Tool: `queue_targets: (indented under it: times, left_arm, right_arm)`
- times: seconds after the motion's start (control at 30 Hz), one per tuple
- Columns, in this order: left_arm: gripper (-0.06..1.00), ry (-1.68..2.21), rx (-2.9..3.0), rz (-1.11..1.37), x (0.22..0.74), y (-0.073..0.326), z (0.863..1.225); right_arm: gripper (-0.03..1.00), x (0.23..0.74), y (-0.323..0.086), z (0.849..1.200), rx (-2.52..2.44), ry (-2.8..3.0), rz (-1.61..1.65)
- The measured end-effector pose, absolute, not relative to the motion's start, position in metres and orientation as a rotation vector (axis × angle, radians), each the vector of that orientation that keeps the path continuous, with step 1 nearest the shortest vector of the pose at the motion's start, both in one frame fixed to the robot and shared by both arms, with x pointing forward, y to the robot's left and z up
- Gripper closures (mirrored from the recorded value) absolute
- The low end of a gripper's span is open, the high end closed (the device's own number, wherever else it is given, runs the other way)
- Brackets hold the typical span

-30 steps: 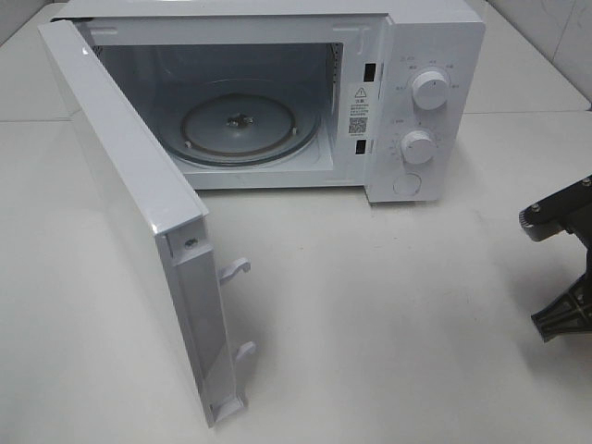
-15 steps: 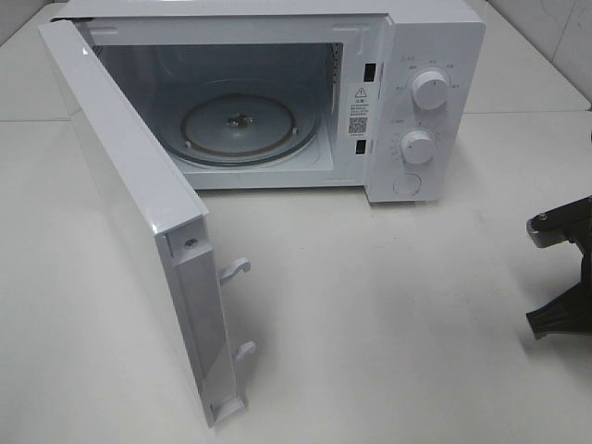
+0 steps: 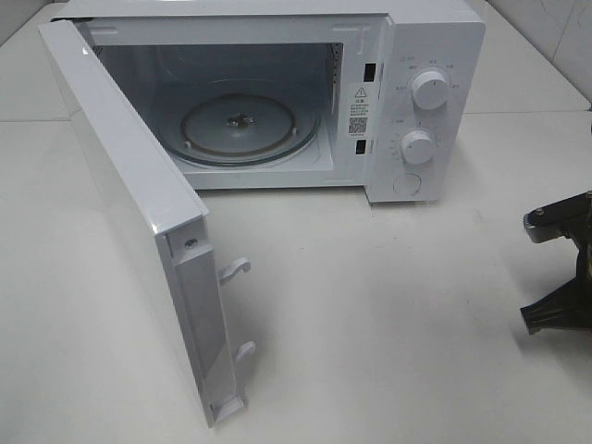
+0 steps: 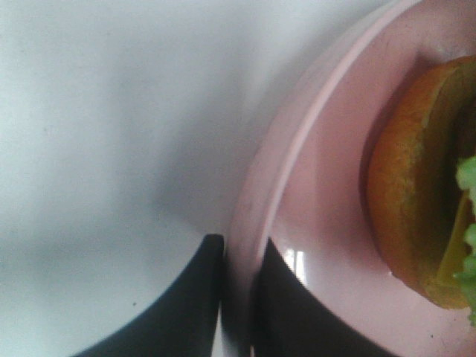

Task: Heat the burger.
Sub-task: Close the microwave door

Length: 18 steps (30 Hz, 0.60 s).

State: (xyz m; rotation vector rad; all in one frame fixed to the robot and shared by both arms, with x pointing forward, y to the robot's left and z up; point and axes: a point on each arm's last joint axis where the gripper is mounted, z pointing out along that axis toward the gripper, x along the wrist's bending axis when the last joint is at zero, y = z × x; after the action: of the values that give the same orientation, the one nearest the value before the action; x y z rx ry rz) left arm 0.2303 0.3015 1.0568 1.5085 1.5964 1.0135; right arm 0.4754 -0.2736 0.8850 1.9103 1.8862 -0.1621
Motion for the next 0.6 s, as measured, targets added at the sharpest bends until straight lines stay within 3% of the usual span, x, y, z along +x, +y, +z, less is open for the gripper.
queue_targets:
  times: [0.03,0.1,0.13,0.17,0.2,0.23,0.3,0.47,0.6]
  left_arm:
    - [-0.03,1.596,1.508,1.014,0.23,0.302,1.057]
    - [-0.03,1.596,1.508,1.014,0.23,0.302,1.057]
    - [-0.03,1.596,1.508,1.014,0.23,0.302,1.057]
    - [-0.03,1.596,1.508,1.014,0.23,0.302,1.057]
    - [-0.03,1.596,1.508,1.014,0.23,0.302,1.057]
    - [-0.03,1.596,1.508,1.014,0.23,0.302,1.057]
    - [-0.03,1.596,1.508,1.014,0.23,0.302,1.057]
    - [-0.03,1.596,1.508,1.014,0.23,0.302,1.057]
    - [-0.03,1.596,1.508,1.014,0.23,0.302,1.057]
  right_arm:
    - [0.75,0.476,-0.273,0.885,1.899,1.902,-0.163]
    - [0.7,0.476,-0.273,0.885,1.895,1.91,-0.161]
    - [0.61,0.475,-0.273,0.886,1.892,1.921,-0.16]
    - [0.61,0.475,-0.273,0.886,1.892,1.921,-0.16]
    - [0.51,0.475,-0.272,0.889,1.894,1.919,-0.147]
    - [0.51,0.475,-0.272,0.889,1.894,1.919,-0.147]
    - [0.37,0.474,-0.272,0.896,1.895,1.909,-0.12]
    - [0.27,0.471,-0.271,0.913,1.908,1.894,-0.037]
    - [0.25,0.467,-0.269,0.929,1.924,1.879,0.045]
